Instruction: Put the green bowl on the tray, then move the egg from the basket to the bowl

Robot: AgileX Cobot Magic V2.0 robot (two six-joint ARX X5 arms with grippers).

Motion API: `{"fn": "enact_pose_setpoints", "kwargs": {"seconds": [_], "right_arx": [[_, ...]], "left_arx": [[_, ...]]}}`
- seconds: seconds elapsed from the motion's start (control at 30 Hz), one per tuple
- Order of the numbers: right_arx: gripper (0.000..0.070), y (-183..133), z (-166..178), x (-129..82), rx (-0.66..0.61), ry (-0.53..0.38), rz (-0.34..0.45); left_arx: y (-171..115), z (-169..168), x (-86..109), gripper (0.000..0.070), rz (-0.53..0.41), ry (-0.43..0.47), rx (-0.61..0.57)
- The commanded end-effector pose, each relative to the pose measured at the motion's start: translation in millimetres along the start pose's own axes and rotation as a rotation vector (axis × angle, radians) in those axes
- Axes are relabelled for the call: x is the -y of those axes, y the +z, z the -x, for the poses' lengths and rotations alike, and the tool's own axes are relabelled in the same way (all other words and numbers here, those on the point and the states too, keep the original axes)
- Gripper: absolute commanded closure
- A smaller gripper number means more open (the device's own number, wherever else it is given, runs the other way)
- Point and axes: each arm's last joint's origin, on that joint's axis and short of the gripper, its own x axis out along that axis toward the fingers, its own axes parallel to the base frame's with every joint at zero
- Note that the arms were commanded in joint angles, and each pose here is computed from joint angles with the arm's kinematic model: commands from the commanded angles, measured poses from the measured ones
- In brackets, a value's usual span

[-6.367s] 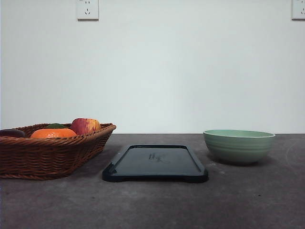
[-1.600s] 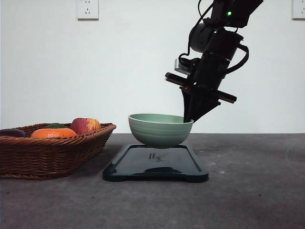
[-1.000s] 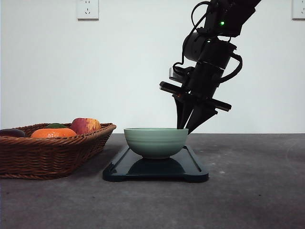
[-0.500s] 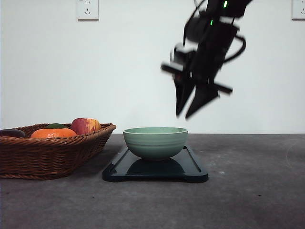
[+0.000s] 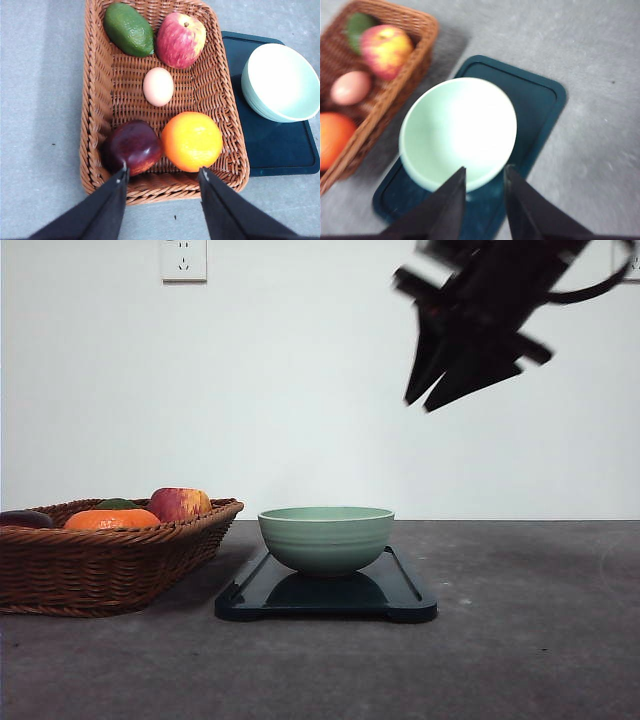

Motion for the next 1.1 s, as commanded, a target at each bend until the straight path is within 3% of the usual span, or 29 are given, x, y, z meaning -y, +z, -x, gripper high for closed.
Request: {"fn": "enact_pose_setpoints", "kwargs": {"seconds": [0.0,0.3,0.47,0.67,0.77,1.07], "right_arx": [[0.0554,-10,4,-1,0.009,0.004,0.034],[0.0554,-72,34,-2,0.006,-0.010,0.038],[0.0554,-94,37,0,-0.022,-0.025,0.030],[0.0554,-97,35,1,-0.027,-0.025,0.029],[0.0554,-95,35,1,-0.005,-0.024,0.034],[0.0554,-92,35,1,0.024,-0.023,0.031]], "left_arx": [[6,3,2.1,0.0420,-0.014,-0.009,0.023],[4,3,2.2,0.0420,-0.013,-0.008,-0.001],[4,-4,6.4,0.0420,-0.023,-0.020,-0.074],[20,-23,18.2,0.0414,-0.081,-0.047,-0.175],[32,-38,23.4,0.0346,-0.111,-0.034,-0.214],[75,-89,33.1,0.0349,-0.161,0.000,-0.282]]}}
